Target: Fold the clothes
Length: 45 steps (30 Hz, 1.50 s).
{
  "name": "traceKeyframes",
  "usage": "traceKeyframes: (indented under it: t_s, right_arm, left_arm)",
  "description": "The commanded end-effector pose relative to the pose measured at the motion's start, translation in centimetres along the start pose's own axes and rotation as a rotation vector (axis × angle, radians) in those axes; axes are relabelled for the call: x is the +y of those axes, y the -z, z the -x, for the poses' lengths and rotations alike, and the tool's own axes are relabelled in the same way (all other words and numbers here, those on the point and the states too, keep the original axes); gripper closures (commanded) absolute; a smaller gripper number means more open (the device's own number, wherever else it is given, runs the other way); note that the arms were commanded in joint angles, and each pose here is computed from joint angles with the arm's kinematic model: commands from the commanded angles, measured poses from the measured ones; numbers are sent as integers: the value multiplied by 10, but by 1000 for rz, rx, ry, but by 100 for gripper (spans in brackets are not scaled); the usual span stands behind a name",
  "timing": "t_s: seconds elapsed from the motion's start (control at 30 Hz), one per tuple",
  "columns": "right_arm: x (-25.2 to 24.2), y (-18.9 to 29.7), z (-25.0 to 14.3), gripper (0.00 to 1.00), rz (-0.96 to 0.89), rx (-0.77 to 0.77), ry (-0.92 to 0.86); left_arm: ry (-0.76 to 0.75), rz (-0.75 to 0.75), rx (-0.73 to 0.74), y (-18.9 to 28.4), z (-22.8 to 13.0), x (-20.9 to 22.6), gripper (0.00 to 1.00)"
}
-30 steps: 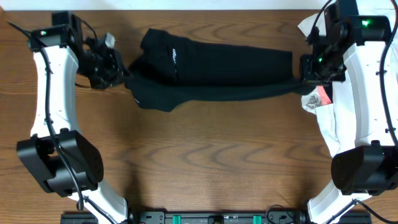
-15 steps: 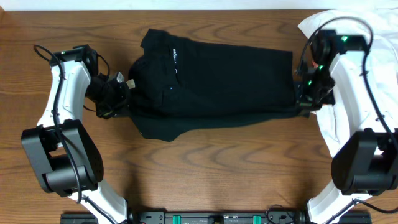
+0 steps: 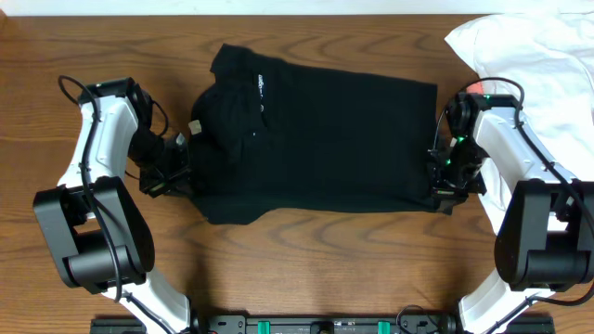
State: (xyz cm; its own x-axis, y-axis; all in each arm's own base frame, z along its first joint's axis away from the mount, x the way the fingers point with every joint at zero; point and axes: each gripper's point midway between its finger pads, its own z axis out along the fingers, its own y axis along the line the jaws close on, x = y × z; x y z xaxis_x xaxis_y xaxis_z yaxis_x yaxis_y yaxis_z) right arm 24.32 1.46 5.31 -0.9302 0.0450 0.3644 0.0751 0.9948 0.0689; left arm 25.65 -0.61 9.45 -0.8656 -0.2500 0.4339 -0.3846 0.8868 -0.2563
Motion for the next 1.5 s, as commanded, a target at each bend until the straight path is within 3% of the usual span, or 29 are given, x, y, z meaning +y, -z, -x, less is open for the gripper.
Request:
traceKeyframes:
  t_s: [0.0, 0.43, 0.67, 1.47]
  right_arm:
    - [-2, 1, -2, 99, 1, -6, -18]
    - [-3, 1, -2, 99, 1, -6, -18]
    - [-2, 1, -1, 99, 5, -9, -17]
    - [16, 30, 111, 99, 103, -481, -5]
  left_arm:
    - [-10, 63, 21, 1, -10, 11, 94]
    - [-14, 58, -44, -1, -26, 13, 94]
    - [15, 55, 4, -18, -38, 18, 94]
    - [-21, -14, -475, 8, 77, 1, 94]
